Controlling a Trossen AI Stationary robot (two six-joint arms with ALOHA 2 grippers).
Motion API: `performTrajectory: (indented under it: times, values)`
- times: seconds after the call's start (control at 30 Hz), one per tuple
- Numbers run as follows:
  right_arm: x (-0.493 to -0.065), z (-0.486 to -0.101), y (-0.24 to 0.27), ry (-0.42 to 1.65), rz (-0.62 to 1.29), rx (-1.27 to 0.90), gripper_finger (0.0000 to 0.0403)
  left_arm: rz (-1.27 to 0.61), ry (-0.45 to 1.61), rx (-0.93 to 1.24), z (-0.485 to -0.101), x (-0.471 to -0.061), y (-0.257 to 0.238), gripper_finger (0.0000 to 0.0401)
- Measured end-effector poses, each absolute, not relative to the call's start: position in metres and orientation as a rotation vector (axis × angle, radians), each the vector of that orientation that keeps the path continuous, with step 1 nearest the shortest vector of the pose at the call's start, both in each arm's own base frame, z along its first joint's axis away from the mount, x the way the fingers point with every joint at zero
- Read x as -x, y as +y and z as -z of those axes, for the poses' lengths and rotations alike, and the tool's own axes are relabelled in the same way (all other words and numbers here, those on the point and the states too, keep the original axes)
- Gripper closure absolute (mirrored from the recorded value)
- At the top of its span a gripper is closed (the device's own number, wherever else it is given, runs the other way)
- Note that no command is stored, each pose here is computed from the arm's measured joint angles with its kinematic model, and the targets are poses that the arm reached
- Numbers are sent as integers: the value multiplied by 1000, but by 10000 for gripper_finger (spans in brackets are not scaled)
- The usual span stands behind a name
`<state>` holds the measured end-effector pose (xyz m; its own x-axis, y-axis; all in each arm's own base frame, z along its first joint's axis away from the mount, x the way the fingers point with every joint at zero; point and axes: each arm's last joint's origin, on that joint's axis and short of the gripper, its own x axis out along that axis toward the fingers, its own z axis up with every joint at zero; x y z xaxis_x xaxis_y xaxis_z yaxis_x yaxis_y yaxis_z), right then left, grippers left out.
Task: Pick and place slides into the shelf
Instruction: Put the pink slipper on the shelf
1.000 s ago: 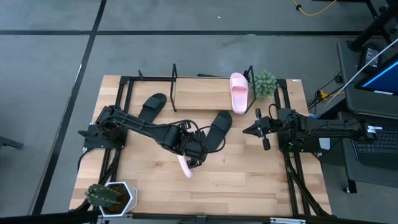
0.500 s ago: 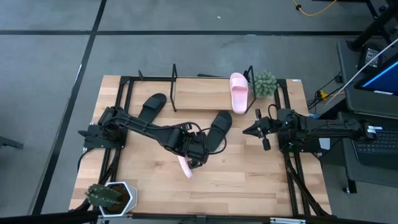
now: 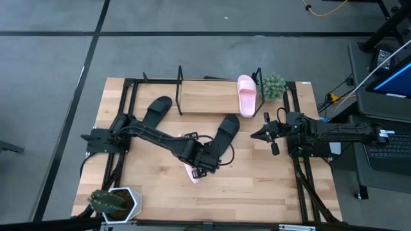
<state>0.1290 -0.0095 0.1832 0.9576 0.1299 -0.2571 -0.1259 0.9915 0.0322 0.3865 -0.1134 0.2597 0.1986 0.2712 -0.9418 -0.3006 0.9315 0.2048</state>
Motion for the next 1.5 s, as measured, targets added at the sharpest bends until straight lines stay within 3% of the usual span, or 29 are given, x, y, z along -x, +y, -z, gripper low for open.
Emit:
performTrajectory:
  times: [0.5, 0.93, 1.5]
  values:
    - [-129, -183, -10, 262, -130, -17, 380, -434, 1316, 51, -258, -381, -126, 271]
    - [-129, -184, -10, 260, -129, -21, 379, -497, 1502, -59, -226, -381, -124, 271]
    - [-129, -183, -10, 261, -129, -21, 379, -564, 1538, -48, -226, -376, -121, 271]
